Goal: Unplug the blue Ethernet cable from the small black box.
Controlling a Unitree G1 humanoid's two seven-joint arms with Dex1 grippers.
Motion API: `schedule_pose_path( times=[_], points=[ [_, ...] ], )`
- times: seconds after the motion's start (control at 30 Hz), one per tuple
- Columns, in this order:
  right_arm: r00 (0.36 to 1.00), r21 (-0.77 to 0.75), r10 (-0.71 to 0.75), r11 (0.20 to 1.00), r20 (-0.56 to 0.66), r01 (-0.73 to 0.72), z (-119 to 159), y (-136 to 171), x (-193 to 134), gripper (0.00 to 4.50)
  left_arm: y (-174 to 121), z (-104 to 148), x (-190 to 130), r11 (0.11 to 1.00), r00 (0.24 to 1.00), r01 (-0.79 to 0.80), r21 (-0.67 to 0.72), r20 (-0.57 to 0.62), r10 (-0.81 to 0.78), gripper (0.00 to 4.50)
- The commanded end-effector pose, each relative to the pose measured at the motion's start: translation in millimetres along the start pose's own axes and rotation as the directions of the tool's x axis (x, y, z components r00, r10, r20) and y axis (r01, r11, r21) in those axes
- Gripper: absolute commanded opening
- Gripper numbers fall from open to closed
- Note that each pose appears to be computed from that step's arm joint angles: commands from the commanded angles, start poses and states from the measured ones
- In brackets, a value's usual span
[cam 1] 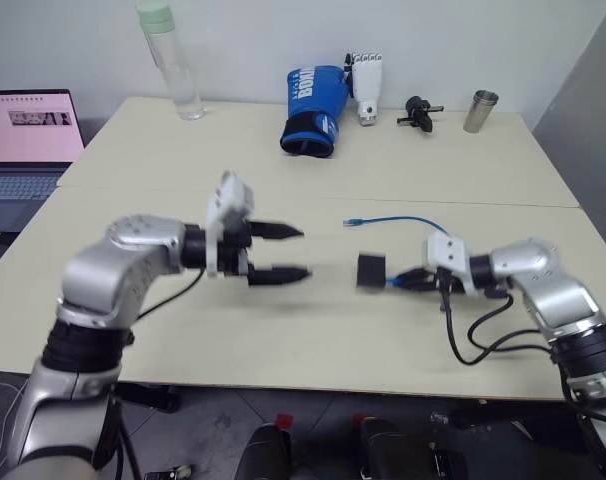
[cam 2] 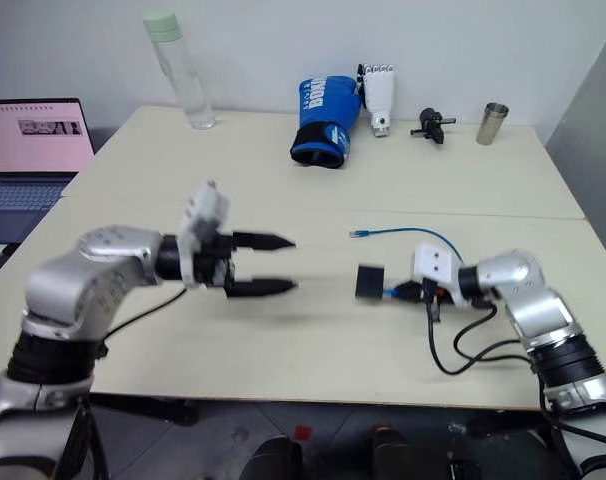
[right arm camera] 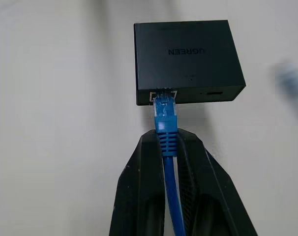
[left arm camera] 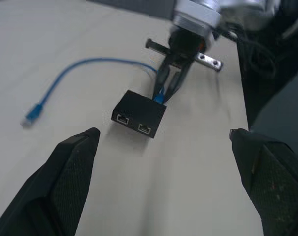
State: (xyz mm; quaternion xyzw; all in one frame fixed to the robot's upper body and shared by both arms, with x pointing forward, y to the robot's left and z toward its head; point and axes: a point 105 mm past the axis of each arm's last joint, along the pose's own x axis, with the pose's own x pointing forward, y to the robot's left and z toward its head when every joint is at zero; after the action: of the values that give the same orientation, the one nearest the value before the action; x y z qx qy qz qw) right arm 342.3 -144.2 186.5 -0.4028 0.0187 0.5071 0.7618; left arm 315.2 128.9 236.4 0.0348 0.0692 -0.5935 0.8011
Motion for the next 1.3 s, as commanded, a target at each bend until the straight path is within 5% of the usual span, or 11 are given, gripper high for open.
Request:
schedule_pose_path(
  times=[0.03, 0.2, 0.47, 1.0, 1.3],
  points=[
    [0.983, -0.27, -0.182, 0.946, 0.018, 0.18, 15.9, -23.9, -14.9, 0.09, 5.4, 9.6, -2.5, 0.996, 0.997, -0.002, -0.092, 0.077, 0.009, 4.5],
    [0.939, -0.526, -0.33, 0.783, 0.102, 0.332, 25.4, -35.5, -9.1, 0.09, 14.3, 20.6, 13.6, 0.996, 0.99, -0.004, -0.091, 0.143, 0.017, 4.5],
    [0.898, -0.665, -0.355, 0.608, 0.259, 0.433, 52.2, -30.6, 6.5, 0.09, 22.0, 19.6, 44.1, 0.998, 0.983, 0.007, -0.064, 0.181, 0.004, 4.5],
    [0.881, -0.66, -0.317, 0.583, 0.352, 0.474, 76.3, -20.4, 21.3, 0.09, 22.7, 23.3, 62.7, 1.0, 0.98, 0.021, -0.021, 0.198, -0.016, 4.5],
    [0.881, -0.644, -0.316, 0.602, 0.351, 0.472, 77.2, -18.2, 22.9, 0.09, 22.5, 25.8, 60.2, 1.0, 0.98, 0.026, -0.009, 0.199, -0.024, 2.61]
  ],
)
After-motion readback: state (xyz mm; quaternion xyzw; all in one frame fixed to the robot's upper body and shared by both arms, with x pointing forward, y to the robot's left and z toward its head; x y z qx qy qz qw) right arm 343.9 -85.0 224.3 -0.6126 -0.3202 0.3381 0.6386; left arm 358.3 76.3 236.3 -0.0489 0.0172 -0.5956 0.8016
